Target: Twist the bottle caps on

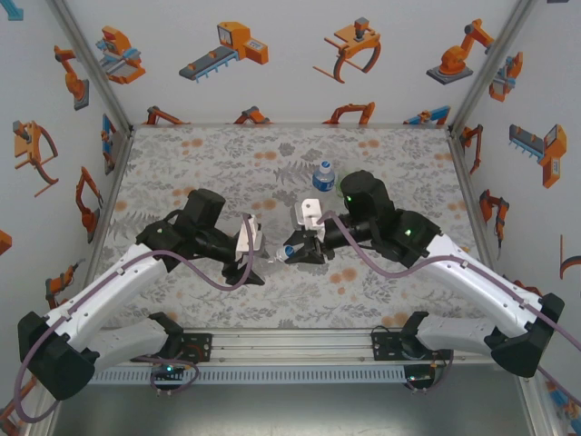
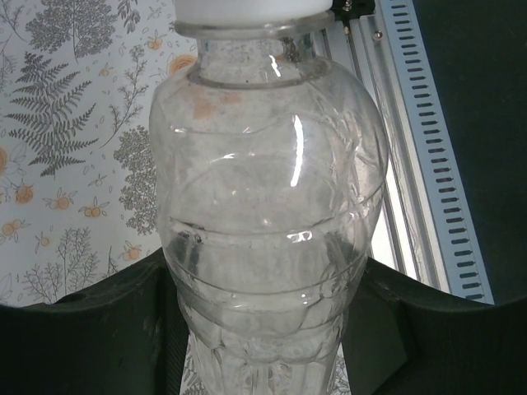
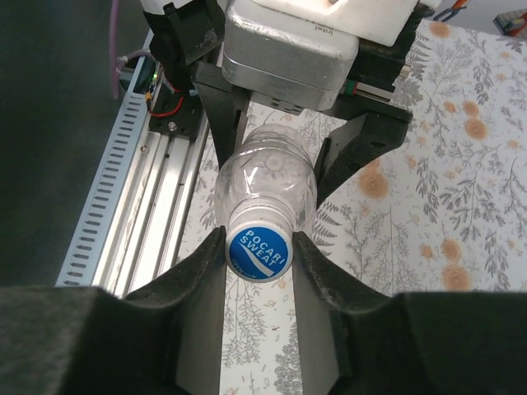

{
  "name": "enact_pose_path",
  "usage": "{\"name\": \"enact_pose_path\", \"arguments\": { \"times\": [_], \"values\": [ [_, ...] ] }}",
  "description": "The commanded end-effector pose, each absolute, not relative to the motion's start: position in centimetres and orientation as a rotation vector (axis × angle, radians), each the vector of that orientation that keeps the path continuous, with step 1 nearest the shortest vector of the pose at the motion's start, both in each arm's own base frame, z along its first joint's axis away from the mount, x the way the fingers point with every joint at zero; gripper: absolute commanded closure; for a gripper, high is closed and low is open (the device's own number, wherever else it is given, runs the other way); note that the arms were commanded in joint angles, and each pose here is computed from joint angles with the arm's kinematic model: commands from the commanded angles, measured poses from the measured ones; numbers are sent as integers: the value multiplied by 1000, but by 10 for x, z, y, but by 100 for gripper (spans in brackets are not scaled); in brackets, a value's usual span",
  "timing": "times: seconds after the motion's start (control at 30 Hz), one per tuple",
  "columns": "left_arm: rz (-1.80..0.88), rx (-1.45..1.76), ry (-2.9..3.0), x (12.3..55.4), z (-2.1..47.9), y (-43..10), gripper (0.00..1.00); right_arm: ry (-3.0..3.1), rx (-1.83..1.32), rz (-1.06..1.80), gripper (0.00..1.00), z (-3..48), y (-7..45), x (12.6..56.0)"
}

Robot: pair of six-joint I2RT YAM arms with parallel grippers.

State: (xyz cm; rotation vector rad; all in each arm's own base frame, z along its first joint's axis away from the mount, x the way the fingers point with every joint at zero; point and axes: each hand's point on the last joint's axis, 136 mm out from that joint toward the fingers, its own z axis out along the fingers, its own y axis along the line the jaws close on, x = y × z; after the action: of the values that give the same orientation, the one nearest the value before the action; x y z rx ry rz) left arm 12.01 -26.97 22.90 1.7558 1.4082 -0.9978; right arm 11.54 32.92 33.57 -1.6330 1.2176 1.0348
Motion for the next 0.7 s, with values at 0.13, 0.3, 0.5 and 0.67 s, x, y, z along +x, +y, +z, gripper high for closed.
{"name": "enact_pose_path", "arguments": {
  "times": [0.13, 0.3, 0.5, 0.67],
  "values": [
    [-940, 1754, 1404, 127, 237, -270, 100, 1534, -1234, 1166, 93, 342, 337, 147],
    [-845, 1708, 1463, 143, 233, -269, 100, 1975, -585, 1343, 100, 322, 338, 193],
    [-792, 1663, 1485, 153, 234, -269, 100, 2297, 117, 1435, 100, 282, 329, 219],
    [-796, 1657, 1475, 153, 234, -270, 100, 2334, 328, 1438, 100, 275, 325, 226]
  ]
}}
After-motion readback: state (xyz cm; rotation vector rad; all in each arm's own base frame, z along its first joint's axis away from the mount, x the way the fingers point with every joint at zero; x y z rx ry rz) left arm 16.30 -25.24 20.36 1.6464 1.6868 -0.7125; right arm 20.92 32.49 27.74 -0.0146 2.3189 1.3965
